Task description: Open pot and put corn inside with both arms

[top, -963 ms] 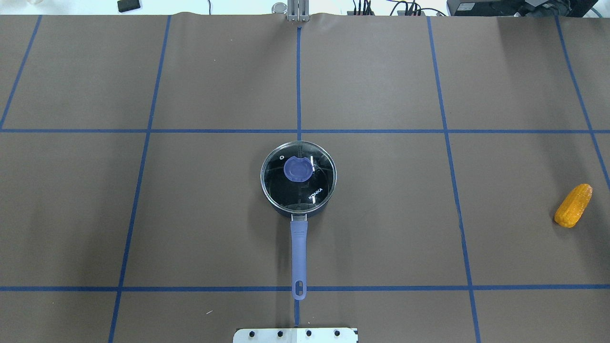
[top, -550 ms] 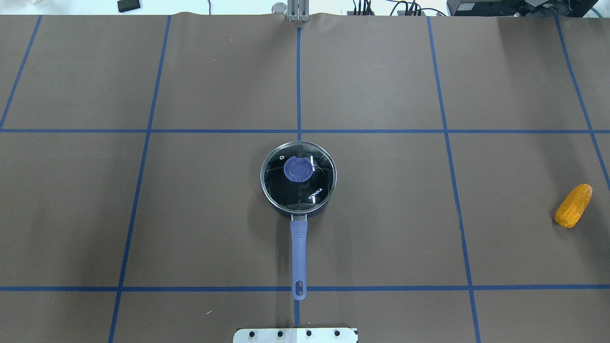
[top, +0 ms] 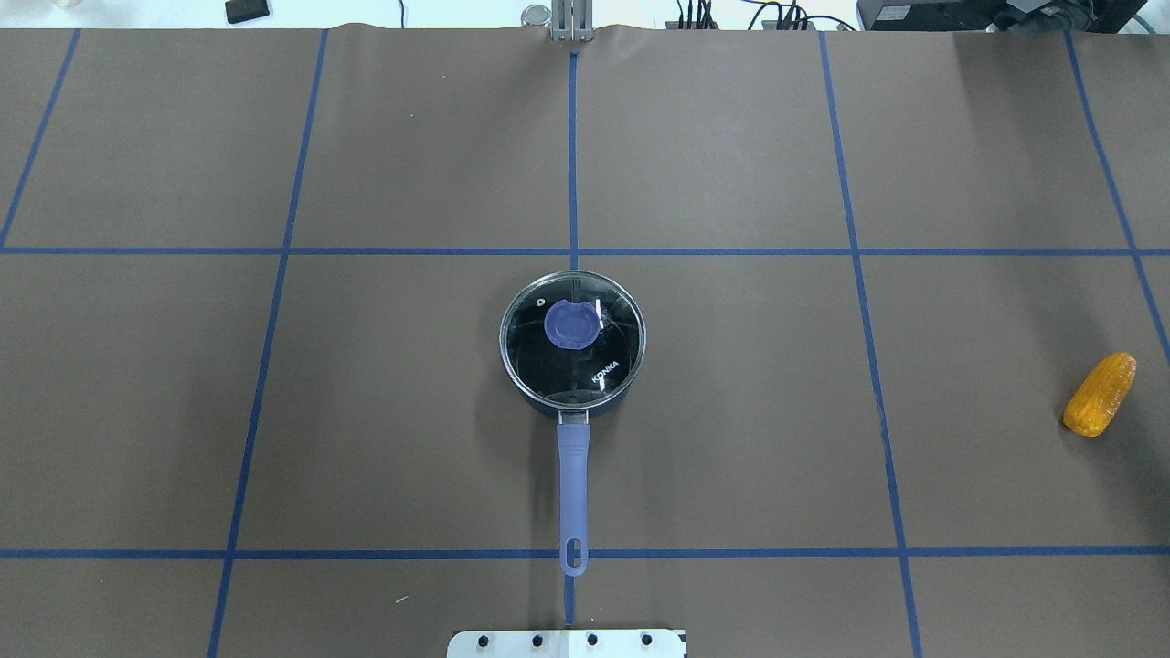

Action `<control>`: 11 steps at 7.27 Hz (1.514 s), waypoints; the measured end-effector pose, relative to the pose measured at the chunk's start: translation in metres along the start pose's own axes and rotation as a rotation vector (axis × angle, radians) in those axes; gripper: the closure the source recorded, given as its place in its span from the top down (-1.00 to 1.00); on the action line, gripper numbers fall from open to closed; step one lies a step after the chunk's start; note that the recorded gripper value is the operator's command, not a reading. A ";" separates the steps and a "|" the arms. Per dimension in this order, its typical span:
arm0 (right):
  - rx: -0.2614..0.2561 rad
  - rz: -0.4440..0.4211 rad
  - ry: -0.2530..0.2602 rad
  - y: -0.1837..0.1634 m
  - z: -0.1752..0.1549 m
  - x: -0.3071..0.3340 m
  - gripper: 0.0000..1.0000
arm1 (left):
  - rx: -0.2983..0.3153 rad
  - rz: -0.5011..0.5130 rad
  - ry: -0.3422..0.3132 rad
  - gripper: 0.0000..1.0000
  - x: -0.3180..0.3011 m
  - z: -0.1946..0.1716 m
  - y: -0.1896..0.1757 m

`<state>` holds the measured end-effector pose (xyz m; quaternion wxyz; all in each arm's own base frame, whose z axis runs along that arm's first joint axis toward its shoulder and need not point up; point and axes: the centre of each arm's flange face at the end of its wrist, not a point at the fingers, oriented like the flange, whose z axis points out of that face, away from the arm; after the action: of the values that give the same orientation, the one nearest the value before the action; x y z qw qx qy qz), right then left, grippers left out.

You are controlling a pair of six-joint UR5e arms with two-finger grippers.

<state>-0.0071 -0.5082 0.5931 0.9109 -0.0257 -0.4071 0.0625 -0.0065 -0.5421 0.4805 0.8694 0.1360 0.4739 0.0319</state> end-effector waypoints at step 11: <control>-0.101 0.204 0.059 0.057 0.121 -0.017 1.00 | -0.079 -0.260 -0.009 0.96 0.498 0.127 -0.001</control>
<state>-0.1140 -0.4545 0.6559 0.9090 -0.1146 -0.3779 0.1337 0.3723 -0.4777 0.1391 0.8731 0.0393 0.4818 -0.0629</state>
